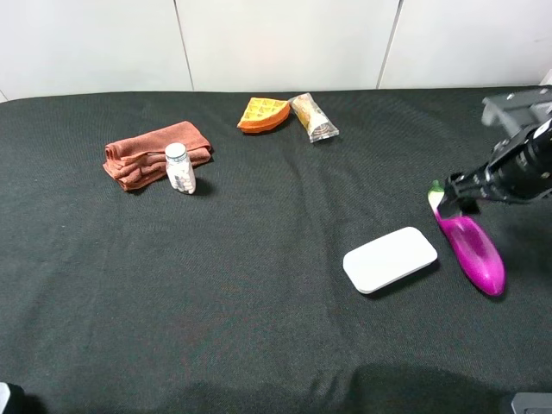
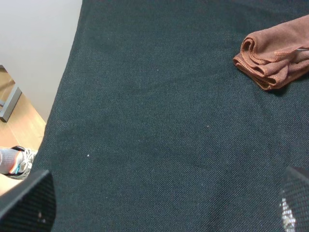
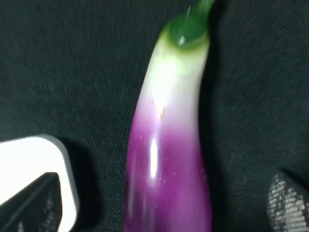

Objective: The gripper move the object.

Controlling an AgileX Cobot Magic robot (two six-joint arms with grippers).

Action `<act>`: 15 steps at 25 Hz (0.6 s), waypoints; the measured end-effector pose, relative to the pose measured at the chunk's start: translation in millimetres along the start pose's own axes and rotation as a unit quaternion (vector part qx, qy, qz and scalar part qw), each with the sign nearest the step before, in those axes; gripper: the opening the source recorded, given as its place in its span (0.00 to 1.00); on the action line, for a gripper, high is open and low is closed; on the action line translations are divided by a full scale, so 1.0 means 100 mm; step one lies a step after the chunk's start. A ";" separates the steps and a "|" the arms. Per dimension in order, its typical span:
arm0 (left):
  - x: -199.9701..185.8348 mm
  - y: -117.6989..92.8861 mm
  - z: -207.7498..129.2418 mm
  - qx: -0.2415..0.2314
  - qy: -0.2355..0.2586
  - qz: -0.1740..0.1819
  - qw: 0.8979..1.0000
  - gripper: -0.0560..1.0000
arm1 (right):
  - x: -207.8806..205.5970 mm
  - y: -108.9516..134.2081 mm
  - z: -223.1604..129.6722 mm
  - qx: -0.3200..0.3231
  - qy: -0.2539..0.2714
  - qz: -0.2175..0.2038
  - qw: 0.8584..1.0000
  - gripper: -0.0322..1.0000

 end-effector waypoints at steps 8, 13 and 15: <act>0.00 0.00 0.00 0.000 0.000 0.000 1.000 0.96 | -0.77 -0.02 0.21 0.090 -0.124 -0.033 0.988 0.65; 0.00 0.00 0.00 0.000 0.000 0.000 1.000 0.96 | -1.26 0.04 0.14 0.111 -0.191 -0.052 0.974 0.65; 0.00 0.00 0.00 0.000 0.000 0.000 1.000 0.96 | -1.46 0.07 0.07 0.120 -0.219 -0.061 0.966 0.65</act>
Point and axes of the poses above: a point on each arm's last joint axis where the gripper is mounted, x pointing out along that axis toward the gripper, y along the wrist's bending axis when the last joint is at zero, z = x × y, the point moved 5 cm from there along x, pointing out along that axis toward the gripper, and after that the axes turned 15 degrees about -x, right-handed, at the moved point
